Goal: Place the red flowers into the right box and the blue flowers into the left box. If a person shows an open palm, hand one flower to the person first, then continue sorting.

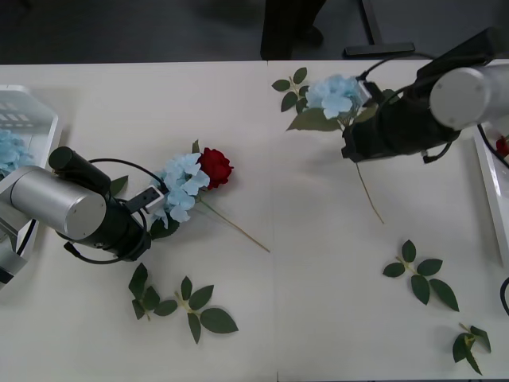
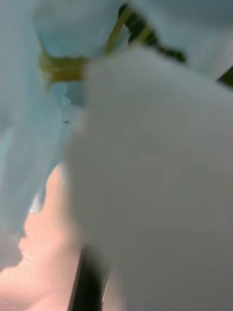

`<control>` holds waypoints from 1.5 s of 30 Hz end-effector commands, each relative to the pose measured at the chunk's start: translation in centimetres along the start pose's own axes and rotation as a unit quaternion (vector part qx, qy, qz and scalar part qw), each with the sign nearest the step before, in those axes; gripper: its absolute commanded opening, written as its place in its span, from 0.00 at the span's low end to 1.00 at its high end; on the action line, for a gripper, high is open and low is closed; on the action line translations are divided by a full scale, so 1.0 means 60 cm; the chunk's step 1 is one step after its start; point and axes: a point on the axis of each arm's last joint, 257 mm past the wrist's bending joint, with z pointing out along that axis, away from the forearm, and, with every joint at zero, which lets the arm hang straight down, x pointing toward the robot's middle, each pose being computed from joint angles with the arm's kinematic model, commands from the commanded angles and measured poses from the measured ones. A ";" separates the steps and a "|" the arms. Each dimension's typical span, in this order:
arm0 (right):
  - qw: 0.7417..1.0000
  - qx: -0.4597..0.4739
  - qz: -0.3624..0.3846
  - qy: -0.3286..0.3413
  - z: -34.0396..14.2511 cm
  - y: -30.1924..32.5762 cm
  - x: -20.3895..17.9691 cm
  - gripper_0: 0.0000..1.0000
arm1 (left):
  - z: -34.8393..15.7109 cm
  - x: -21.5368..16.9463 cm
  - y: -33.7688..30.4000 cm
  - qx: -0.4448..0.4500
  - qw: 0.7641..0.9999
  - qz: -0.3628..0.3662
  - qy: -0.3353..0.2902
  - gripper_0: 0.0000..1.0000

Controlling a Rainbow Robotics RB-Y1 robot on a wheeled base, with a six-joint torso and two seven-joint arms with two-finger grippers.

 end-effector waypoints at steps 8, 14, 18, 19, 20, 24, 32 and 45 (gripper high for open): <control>0.933 -0.209 -0.252 -0.147 -0.184 0.230 -0.107 0.00 | -0.010 -0.050 0.008 -0.017 0.998 0.053 -0.027 0.00; 0.885 -0.292 -0.303 -0.198 -0.235 0.353 -0.107 0.00 | -0.035 -0.077 0.011 -0.023 0.997 0.061 -0.044 0.00; 0.865 -0.323 -0.303 -0.236 -0.251 0.417 -0.122 0.00 | -0.083 -0.102 0.007 -0.021 0.996 0.065 -0.053 0.00; 0.860 -0.334 -0.298 -0.244 -0.251 0.433 -0.126 0.00 | -0.102 -0.106 0.004 -0.019 0.996 0.067 -0.053 0.00; 0.858 -0.340 -0.296 -0.247 -0.252 0.441 -0.127 0.00 | -0.112 -0.110 0.001 -0.017 0.996 0.068 -0.055 0.00; 0.862 -0.357 -0.274 -0.235 -0.232 0.460 -0.119 0.00 | -0.162 -0.120 -0.012 -0.008 0.995 0.072 -0.061 0.00; 0.869 -0.357 -0.258 -0.227 -0.207 0.469 -0.113 0.00 | -0.237 -0.135 -0.043 0.063 0.992 0.044 -0.097 0.00; 0.876 -0.364 -0.235 -0.210 -0.197 0.471 -0.105 0.00 | -0.256 -0.137 -0.046 0.082 0.990 0.034 -0.108 0.00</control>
